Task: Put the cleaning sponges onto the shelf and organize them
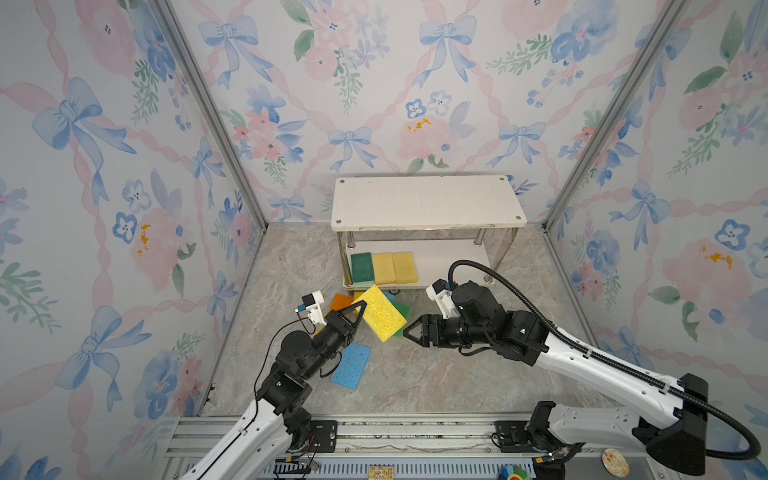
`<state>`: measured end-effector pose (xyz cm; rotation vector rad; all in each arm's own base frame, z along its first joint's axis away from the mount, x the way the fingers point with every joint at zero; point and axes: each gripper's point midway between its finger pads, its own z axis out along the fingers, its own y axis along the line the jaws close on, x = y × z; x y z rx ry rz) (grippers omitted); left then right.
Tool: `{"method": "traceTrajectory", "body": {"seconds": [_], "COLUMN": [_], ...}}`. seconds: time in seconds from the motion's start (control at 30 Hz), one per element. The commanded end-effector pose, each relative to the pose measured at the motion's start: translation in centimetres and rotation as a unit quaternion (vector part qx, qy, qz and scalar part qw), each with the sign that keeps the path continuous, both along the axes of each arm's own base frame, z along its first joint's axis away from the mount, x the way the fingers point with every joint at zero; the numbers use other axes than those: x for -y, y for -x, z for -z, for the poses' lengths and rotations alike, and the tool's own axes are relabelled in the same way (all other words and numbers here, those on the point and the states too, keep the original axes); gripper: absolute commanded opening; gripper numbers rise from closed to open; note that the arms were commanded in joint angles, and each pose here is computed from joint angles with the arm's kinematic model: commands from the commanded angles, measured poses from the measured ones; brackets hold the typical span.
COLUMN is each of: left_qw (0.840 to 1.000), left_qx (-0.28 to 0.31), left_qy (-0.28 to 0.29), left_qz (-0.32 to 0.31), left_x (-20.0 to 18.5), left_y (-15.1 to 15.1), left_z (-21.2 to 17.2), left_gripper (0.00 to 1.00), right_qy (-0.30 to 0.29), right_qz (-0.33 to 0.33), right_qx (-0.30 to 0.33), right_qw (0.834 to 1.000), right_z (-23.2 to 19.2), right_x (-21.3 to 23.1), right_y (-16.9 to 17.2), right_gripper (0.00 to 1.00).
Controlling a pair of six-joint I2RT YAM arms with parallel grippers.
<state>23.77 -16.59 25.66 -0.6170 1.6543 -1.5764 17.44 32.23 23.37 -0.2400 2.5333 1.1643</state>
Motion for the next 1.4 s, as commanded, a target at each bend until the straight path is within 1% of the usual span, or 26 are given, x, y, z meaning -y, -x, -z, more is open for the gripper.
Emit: {"method": "traceTrajectory", "body": {"seconds": [0.0, 0.13, 0.47, 0.63, 0.77, 1.03, 1.2, 1.37], "left_qw": [1.000, 1.000, 0.999, 0.999, 0.999, 0.999, 0.999, 0.999], "left_qx": [-0.002, 0.003, 0.008, 0.005, 0.007, 0.004, 0.006, 0.003], "left_qy": [-0.003, -0.009, -0.013, -0.013, -0.013, -0.014, -0.014, -0.014], "left_qz": [0.005, 0.017, 0.032, 0.034, 0.032, 0.030, 0.030, 0.031], "left_x": [0.2, 0.7, 1.3, 1.4, 1.3, 1.3, 1.3, 1.3], "left_y": [0.1, 0.2, 0.5, 0.4, 0.4, 0.4, 0.3, 0.4], "left_z": [0.2, -0.2, -0.5, -0.4, -0.5, -0.3, -0.4, -0.3], "left_gripper": [0.00, 0.00, 0.00, 0.00, 0.00, 0.00, 0.00, 0.00], "right_qy": [-0.032, -0.037, -0.037, -0.034, -0.014, -0.003, -0.005, -0.009], "right_qz": [0.000, 0.002, 0.003, 0.002, 0.010, 0.011, 0.010, 0.010], "right_qx": [0.026, 0.030, 0.039, 0.034, 0.034, 0.021, 0.022, 0.024], "right_qw": [0.999, 0.999, 0.999, 0.999, 0.999, 1.000, 1.000, 1.000], "right_z": [-2.5, -2.8, -3.3, -2.6, -1.8, -0.7, -0.7, -0.9], "right_x": [-1.4, -1.9, -2.0, -2.2, -1.6, -1.9, -2.0, -2.0], "right_y": [-0.6, -1.0, -1.4, -1.4, -1.7, -1.9, -2.0, -2.0], "right_gripper": [0.69, 0.64, 0.57, 0.56, 0.56, 0.55, 0.50, 0.39]}}
